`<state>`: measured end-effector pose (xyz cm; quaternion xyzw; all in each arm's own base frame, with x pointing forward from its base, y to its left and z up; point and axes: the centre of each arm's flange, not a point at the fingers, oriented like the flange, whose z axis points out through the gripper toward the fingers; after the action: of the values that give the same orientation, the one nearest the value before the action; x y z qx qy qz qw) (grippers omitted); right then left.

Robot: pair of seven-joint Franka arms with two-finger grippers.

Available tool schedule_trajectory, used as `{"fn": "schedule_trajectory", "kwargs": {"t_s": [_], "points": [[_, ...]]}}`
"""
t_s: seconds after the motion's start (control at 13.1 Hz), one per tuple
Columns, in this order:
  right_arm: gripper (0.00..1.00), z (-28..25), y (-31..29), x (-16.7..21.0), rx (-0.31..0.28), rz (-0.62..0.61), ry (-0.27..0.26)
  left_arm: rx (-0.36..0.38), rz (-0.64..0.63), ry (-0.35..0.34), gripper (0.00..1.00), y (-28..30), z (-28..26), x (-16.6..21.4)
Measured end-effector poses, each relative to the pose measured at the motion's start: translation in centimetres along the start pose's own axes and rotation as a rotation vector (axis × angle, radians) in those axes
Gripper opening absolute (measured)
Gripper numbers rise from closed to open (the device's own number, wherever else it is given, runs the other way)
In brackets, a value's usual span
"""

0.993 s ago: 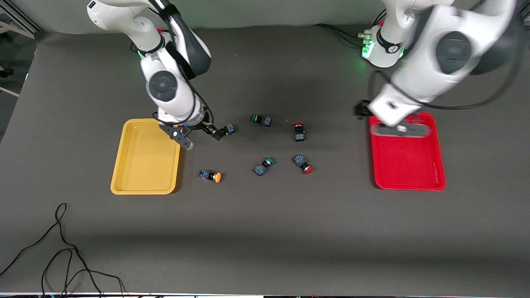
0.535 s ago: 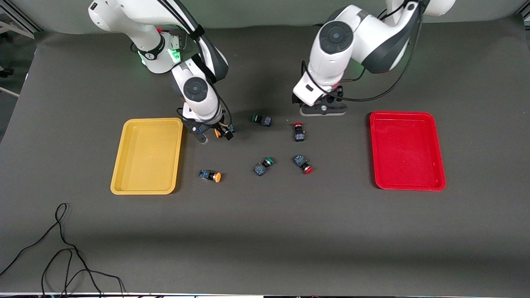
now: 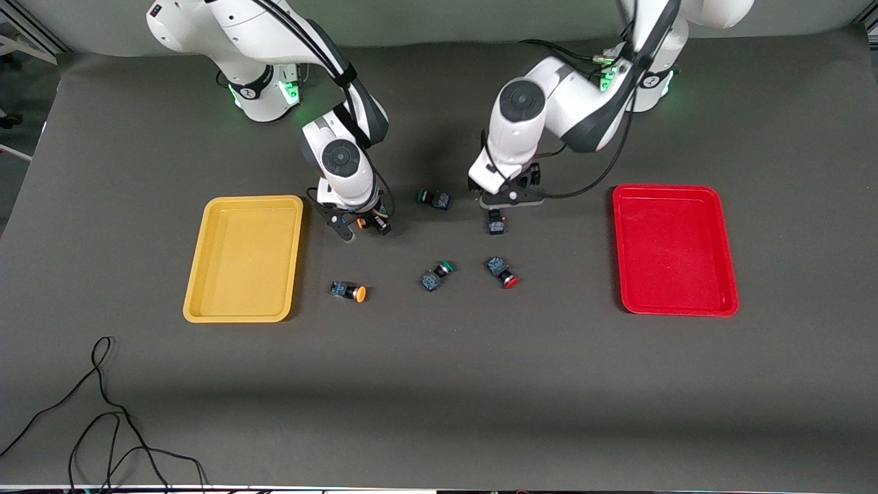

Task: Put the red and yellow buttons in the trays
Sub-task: 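Close the right gripper on the orange button while the left gripper grasps the red button, then carry the orange button to the yellow tray while the left gripper carries the red button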

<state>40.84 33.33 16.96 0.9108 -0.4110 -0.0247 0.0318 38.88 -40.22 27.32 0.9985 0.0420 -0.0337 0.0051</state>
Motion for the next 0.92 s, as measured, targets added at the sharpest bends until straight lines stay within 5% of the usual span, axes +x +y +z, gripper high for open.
{"fn": "schedule_trajectory", "kwargs": {"t_s": [0.15, 0.38, 0.53, 0.92], "points": [[0.42, -0.3, -0.1, 0.0, 0.007, -0.001, -0.001, -0.009, -0.007, 0.005, 1.0, 0.4, 4.3, 0.4], [0.42, -2.3, -0.1, 1.4, -0.015, -0.041, -0.016, -0.005, -0.023, -0.007, 1.0, 0.2, 8.2, 0.6], [0.42, -6.2, 0.9, 6.2, -0.058, -0.116, -0.048, -0.003, -0.032, -0.009, 0.96, 0.1, 8.8, 0.7], [0.42, -10.4, 8.8, 20.7, -0.088, -0.271, -0.111, -0.003, -0.051, -0.01, 0.38, 0.1, 8.8, 0.7]]}}
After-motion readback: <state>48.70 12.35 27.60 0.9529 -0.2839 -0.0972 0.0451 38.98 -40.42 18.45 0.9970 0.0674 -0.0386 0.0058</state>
